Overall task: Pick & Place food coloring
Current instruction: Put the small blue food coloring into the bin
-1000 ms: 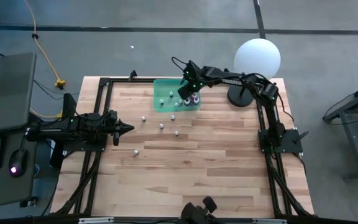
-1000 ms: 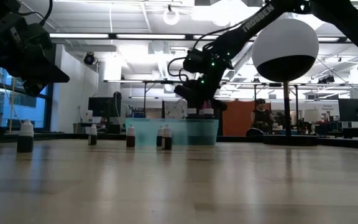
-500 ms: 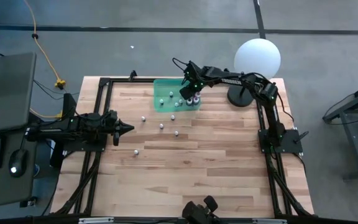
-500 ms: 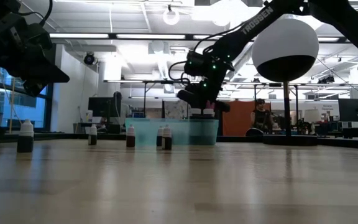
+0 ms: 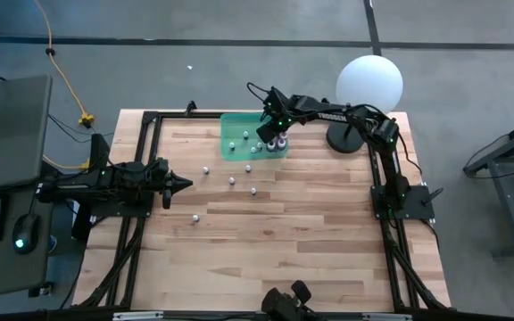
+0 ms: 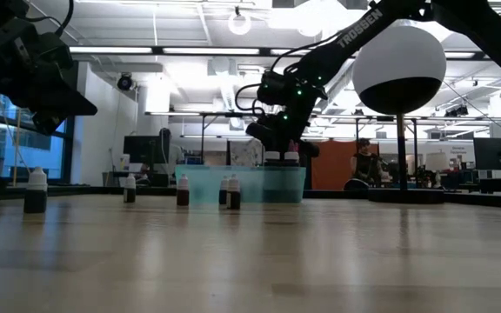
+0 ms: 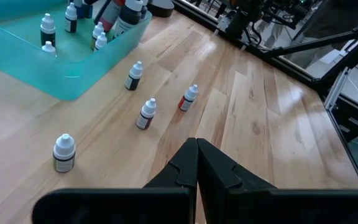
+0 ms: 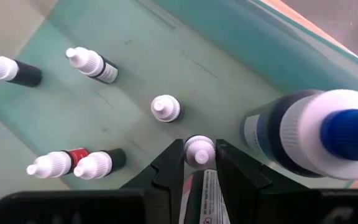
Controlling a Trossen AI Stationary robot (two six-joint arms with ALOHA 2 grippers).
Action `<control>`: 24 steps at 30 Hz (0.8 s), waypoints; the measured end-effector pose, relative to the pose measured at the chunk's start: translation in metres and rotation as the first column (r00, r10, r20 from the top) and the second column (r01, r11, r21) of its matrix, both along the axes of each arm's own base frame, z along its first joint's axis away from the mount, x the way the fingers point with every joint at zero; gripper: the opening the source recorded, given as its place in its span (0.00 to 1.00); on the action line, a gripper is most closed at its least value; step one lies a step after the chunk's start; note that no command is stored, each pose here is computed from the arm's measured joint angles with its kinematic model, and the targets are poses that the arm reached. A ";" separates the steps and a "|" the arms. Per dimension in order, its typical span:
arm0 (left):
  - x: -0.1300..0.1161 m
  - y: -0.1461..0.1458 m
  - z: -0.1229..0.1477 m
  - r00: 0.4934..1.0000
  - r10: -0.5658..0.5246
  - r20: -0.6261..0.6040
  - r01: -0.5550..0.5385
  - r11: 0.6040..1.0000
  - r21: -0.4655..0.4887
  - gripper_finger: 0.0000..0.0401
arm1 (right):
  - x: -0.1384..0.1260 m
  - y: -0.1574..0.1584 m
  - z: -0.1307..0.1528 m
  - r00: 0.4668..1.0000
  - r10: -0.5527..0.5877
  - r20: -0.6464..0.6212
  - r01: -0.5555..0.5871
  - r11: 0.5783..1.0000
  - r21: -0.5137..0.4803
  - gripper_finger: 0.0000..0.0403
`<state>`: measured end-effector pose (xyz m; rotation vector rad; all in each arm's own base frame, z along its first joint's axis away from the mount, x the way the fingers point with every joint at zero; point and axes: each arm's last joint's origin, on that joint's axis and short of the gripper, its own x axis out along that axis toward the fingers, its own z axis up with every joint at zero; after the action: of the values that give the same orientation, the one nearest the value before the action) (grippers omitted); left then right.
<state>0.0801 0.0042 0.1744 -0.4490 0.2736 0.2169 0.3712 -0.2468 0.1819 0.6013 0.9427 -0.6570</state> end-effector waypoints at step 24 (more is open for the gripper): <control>0.000 0.000 0.000 1.000 0.000 0.000 0.000 1.000 0.000 0.00 | 0.000 0.001 0.001 1.000 0.025 0.015 -0.026 1.000 0.017 0.21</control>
<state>0.0801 0.0042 0.1743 -0.4491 0.2738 0.2174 0.3716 -0.2460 0.1828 0.6073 0.9417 -0.6217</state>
